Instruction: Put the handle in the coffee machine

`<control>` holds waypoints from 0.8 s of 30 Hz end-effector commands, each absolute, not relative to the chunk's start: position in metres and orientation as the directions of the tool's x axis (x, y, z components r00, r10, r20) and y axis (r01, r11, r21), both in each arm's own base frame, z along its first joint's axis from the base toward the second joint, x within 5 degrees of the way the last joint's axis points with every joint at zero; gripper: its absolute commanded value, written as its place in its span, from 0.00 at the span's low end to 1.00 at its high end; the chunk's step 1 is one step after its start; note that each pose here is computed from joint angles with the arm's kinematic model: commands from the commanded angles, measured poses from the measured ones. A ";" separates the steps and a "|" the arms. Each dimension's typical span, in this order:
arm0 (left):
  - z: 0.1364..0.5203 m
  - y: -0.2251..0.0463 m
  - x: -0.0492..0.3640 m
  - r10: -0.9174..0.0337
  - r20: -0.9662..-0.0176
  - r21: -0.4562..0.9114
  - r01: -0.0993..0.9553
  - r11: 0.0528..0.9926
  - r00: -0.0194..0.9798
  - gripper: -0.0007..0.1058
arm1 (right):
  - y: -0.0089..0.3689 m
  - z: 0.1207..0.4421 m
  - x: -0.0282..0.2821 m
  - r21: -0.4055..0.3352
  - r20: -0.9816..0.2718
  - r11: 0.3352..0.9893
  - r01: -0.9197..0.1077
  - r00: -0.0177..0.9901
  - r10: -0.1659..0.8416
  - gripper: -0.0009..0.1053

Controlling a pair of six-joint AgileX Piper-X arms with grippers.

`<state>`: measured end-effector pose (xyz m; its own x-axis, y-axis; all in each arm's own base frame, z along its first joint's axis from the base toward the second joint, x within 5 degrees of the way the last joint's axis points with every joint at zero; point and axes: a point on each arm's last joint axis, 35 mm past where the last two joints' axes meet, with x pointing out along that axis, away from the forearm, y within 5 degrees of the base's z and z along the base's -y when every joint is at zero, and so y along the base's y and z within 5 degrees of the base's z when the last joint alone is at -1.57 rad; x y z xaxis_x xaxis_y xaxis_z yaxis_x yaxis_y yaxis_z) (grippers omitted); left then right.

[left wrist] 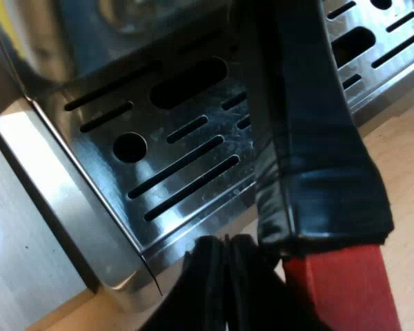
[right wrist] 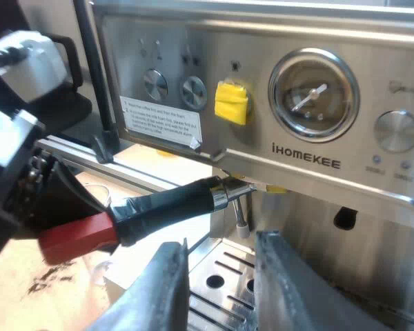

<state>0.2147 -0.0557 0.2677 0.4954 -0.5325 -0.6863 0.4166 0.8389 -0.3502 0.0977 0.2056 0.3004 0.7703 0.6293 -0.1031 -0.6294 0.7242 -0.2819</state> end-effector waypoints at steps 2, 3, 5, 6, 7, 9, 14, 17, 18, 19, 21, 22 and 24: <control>0.269 -0.060 0.212 -0.581 -0.663 -0.402 0.430 0.808 0.473 0.01 | 0.194 0.308 0.092 -0.285 -0.118 0.698 -0.657 0.747 0.654 0.34; 0.269 -0.061 0.212 -0.582 -0.661 -0.405 0.428 0.808 0.473 0.01 | 0.192 0.308 0.091 -0.286 -0.121 0.698 -0.656 0.748 0.653 0.40; 0.271 -0.063 0.208 -0.586 -0.661 -0.411 0.427 0.805 0.469 0.01 | 0.190 0.309 0.091 -0.275 -0.129 0.700 -0.659 0.747 0.652 0.55; 0.272 -0.064 0.207 -0.588 -0.660 -0.409 0.433 0.803 0.467 0.01 | 0.190 0.308 0.091 -0.271 -0.131 0.701 -0.659 0.747 0.652 0.60; 0.274 -0.066 0.203 -0.589 -0.663 -0.404 0.441 0.801 0.463 0.01 | 0.190 0.308 0.091 -0.267 -0.130 0.703 -0.660 0.747 0.652 0.64; 0.276 -0.070 0.199 -0.593 -0.663 -0.400 0.453 0.796 0.456 0.01 | 0.190 0.308 0.091 -0.267 -0.130 0.702 -0.660 0.747 0.652 0.67; 0.277 -0.091 0.189 -0.631 -0.664 -0.421 0.497 0.759 0.402 0.01 | 0.190 0.308 0.091 -0.267 -0.130 0.702 -0.660 0.747 0.652 0.67; 0.279 -0.100 0.186 -0.641 -0.658 -0.404 0.533 0.744 0.395 0.01 | 0.190 0.308 0.091 -0.266 -0.131 0.700 -0.662 0.745 0.655 0.67; 0.279 -0.102 0.186 -0.649 -0.651 -0.403 0.544 0.736 0.395 0.01 | 0.190 0.308 0.090 -0.265 -0.131 0.697 -0.666 0.741 0.658 0.67; 0.280 -0.104 0.186 -0.660 -0.640 -0.399 0.564 0.723 0.393 0.01 | 0.191 0.308 0.090 -0.265 -0.131 0.692 -0.672 0.736 0.664 0.67; 0.283 -0.106 0.187 -0.670 -0.624 -0.393 0.579 0.714 0.402 0.01 | 0.191 0.308 0.090 -0.255 -0.131 0.695 -0.672 0.736 0.664 0.67; 0.285 -0.107 0.188 -0.675 -0.616 -0.392 0.585 0.710 0.407 0.01 | 0.191 0.308 0.090 -0.242 -0.131 0.699 -0.673 0.736 0.664 0.67; 0.288 -0.109 0.189 -0.704 -0.587 -0.405 0.609 0.683 0.399 0.01 | 0.191 0.308 0.090 -0.237 -0.131 0.700 -0.674 0.736 0.664 0.67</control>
